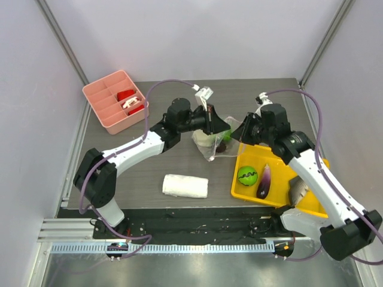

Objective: Open the zip-top bag and remove the fake food

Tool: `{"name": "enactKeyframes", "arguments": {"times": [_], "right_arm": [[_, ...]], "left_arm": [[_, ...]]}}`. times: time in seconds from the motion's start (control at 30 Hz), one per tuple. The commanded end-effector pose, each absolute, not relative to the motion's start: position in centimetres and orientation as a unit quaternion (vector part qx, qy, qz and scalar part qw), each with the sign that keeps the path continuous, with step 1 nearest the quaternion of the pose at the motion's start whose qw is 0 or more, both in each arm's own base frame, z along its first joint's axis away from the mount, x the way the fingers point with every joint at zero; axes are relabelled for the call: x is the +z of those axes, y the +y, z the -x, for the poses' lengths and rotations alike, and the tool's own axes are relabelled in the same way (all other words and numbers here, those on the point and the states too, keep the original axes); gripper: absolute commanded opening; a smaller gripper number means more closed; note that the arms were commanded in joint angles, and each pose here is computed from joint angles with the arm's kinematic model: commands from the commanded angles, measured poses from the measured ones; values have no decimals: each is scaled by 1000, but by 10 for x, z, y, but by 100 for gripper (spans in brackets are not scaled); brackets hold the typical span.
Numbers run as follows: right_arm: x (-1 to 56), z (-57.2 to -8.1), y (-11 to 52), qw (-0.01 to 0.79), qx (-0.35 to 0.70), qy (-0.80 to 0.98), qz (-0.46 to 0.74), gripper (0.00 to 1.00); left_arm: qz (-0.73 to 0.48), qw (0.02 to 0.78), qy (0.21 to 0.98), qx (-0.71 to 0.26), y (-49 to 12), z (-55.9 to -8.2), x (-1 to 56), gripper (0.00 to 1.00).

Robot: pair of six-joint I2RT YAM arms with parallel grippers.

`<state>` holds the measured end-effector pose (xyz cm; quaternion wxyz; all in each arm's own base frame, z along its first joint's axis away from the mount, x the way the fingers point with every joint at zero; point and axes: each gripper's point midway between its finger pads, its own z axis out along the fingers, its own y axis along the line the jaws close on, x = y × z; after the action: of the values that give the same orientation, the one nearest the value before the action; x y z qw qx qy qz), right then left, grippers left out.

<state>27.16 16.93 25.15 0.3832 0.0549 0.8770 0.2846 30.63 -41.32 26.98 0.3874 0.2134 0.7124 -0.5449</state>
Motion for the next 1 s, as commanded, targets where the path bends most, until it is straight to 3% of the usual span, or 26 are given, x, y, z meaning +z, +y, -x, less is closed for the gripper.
{"name": "enactKeyframes", "arguments": {"times": [0.0,0.23,0.5,0.53,0.73,0.97], "right_arm": [[254,-291,189,364,314,874,-70,5],[219,-303,196,340,307,885,-83,8],[145,-332,202,331,280,897,-88,37],[139,-334,201,331,272,899,-90,46],[110,-346,208,326,260,905,-87,67],[71,-341,185,314,154,933,-84,70]], "left_arm": [[-202,409,701,-548,-417,-319,289,0],[-201,415,703,-541,-417,-316,287,0],[-183,417,725,-517,-411,-322,256,0],[-181,419,727,-512,-410,-324,254,0],[-180,419,738,-497,-408,-327,241,0],[-180,412,758,-473,-401,-328,213,0]]}}
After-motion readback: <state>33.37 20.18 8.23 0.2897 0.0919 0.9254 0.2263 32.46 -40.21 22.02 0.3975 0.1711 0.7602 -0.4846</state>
